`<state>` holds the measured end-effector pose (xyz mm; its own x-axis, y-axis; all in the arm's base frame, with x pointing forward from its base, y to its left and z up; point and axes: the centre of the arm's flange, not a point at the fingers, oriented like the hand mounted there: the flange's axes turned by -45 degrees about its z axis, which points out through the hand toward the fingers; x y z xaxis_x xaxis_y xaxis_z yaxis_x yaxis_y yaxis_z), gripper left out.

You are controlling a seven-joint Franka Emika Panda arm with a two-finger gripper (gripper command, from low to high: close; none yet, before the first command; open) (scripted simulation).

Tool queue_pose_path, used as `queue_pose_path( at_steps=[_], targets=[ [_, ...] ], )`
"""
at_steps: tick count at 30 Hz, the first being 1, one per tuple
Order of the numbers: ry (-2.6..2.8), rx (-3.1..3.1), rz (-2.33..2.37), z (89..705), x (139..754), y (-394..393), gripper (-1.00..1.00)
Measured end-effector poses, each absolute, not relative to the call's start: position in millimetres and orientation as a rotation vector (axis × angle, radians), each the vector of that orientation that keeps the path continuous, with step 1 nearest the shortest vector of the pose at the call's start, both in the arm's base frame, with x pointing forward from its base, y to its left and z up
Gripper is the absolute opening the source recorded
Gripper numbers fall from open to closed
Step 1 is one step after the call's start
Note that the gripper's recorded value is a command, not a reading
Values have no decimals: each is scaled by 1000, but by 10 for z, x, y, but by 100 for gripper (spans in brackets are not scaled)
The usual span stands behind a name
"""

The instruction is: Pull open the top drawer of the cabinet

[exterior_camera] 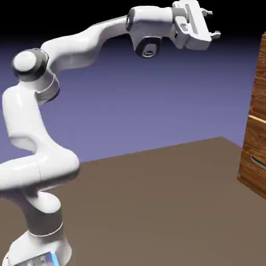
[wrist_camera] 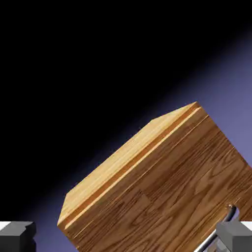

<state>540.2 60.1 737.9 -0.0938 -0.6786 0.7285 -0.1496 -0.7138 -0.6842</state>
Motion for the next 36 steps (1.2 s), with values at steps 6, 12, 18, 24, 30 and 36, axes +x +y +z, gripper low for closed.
queue_pose_path(
  at_steps=[6, 12, 18, 24, 30, 36],
  targets=[
    [946, -1699, -1747, 7028, 5980, 607, 0],
    [1014, -1586, -1598, 6551, 6558, 456, 0],
    [1100, -1443, -1427, 6002, 7077, 156, 0],
    [1191, -1255, -1246, 5450, 7494, -266, 0],
    [1202, -1178, -1236, 5538, 7718, -496, 0],
    [1199, -1184, -1233, 5526, 7926, -461, 0]
  ],
)
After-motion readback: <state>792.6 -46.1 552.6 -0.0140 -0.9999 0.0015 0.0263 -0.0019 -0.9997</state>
